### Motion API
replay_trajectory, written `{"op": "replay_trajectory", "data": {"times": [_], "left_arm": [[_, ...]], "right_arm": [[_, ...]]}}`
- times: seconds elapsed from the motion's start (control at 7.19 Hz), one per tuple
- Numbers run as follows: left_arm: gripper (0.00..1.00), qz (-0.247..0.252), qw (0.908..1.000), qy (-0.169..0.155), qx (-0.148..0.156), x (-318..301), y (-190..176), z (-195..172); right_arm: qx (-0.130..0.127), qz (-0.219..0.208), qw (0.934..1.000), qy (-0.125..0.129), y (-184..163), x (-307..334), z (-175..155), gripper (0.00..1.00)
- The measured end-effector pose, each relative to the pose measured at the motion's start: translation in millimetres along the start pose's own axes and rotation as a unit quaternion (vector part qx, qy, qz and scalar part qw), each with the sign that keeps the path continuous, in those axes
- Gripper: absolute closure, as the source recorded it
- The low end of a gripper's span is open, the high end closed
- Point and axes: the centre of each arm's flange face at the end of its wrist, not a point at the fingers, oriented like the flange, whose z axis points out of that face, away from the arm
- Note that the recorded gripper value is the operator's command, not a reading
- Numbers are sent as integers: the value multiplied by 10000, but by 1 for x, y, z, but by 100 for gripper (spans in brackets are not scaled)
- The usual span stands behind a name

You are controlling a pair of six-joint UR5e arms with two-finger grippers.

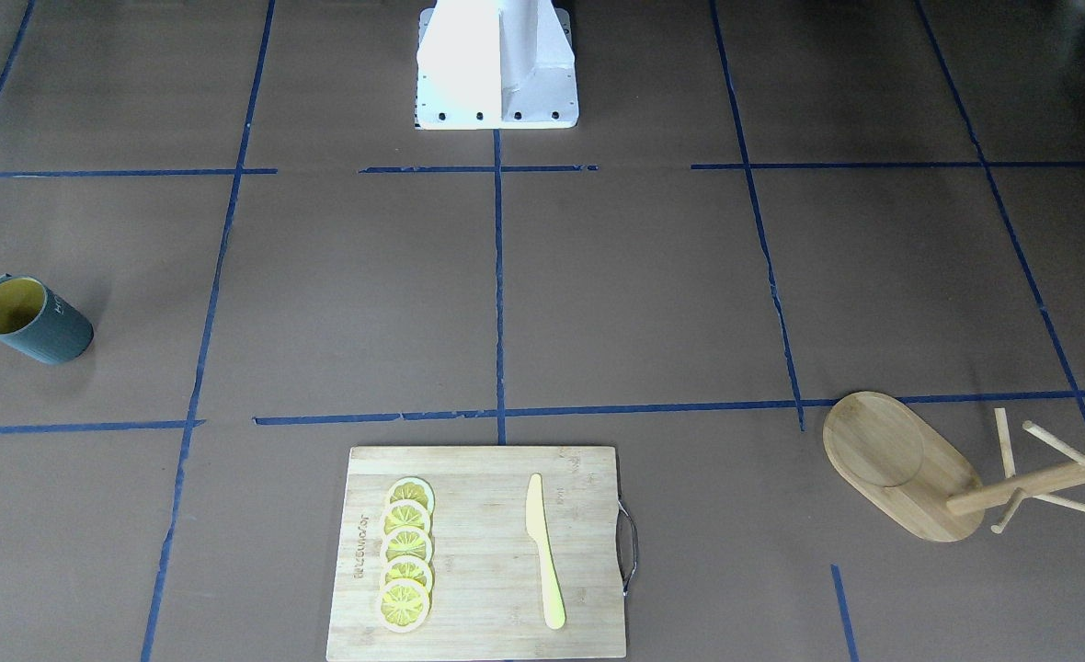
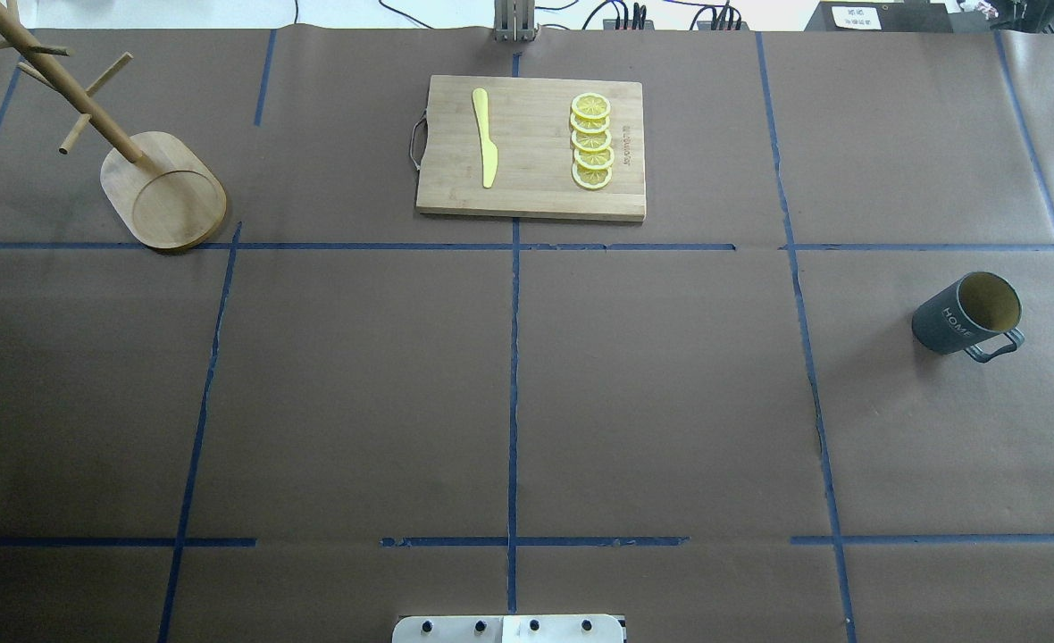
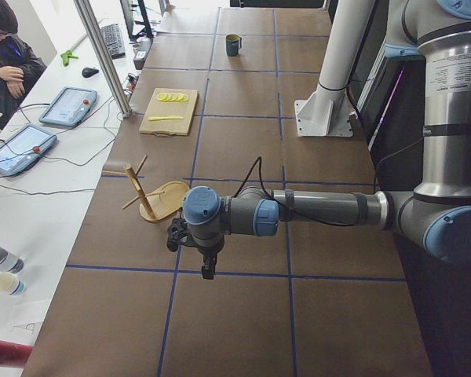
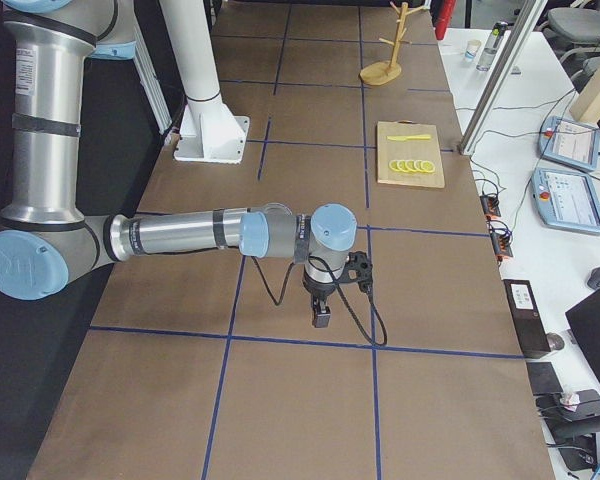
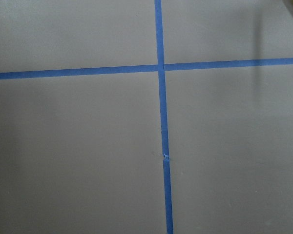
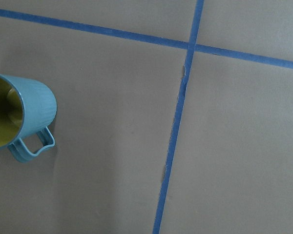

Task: Hang cup on storage rack
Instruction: 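Lower the right gripper onto the teal mug rim and grasp it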

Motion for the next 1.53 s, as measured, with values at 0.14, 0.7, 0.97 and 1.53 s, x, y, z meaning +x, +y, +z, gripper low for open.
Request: {"op": "replay_trajectory", "data": {"times": [0.14,0.7,0.97,1.53], "left_arm": [[0,-2,10000,0,-2,0,0,0],[0,-20,10000,7,-19,-2,1,2],[0,-28,10000,10,-26,-2,2,2],[0,-23,10000,25,-30,-2,2,3]], "right_arm": [[17,-21,10000,2,-1,-1,0,0],[421,-983,9943,29,-48,-55,-1,0],[510,-1565,9864,26,-86,-109,0,0],[408,-2125,9763,97,-112,-148,59,0]]}}
